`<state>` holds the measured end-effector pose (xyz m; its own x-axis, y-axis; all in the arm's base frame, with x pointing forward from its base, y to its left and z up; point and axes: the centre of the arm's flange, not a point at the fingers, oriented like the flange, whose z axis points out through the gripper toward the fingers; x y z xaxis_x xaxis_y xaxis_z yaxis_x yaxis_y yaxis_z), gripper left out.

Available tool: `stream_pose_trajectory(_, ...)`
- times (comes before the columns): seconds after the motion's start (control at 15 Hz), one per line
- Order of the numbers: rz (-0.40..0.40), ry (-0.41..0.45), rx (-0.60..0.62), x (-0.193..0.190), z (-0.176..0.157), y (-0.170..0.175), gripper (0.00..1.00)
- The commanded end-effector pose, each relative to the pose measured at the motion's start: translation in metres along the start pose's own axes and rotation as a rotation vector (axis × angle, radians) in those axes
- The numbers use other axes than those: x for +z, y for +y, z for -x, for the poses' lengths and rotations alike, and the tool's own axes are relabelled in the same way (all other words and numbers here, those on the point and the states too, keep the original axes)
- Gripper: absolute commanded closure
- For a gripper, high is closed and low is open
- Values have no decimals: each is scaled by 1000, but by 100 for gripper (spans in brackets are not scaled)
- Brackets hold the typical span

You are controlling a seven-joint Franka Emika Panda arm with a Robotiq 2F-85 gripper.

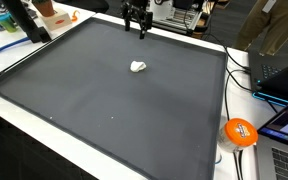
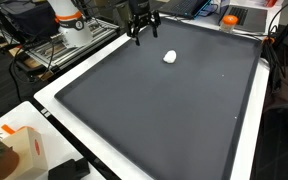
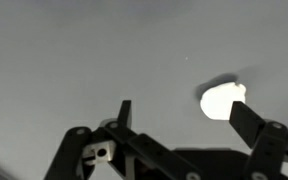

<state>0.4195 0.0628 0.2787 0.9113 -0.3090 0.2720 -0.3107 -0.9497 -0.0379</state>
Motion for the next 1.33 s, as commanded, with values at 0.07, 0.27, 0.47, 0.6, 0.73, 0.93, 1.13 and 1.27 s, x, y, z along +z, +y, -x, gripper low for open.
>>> stream_pose_trajectory(0.07,-26,-60,9,-101,-37,-15,0)
stream_pose_trajectory(0.27,0,-53,21,-165,-66,-22,0)
stream_pose_trajectory(0.47,-26,-33,12,-143,-57,-23,0)
stream_pose_trajectory(0.6,-17,-50,7,-132,-52,-23,0)
stream_pose_trajectory(0.73,-40,-95,-10,-120,-53,-26,0)
stream_pose_trajectory(0.93,-182,-199,-89,-91,-52,-23,0)
stream_pose_trajectory(1.13,-254,-276,-116,-54,-47,-26,0)
stream_pose_trajectory(1.27,-260,-306,-124,-30,-44,-28,0)
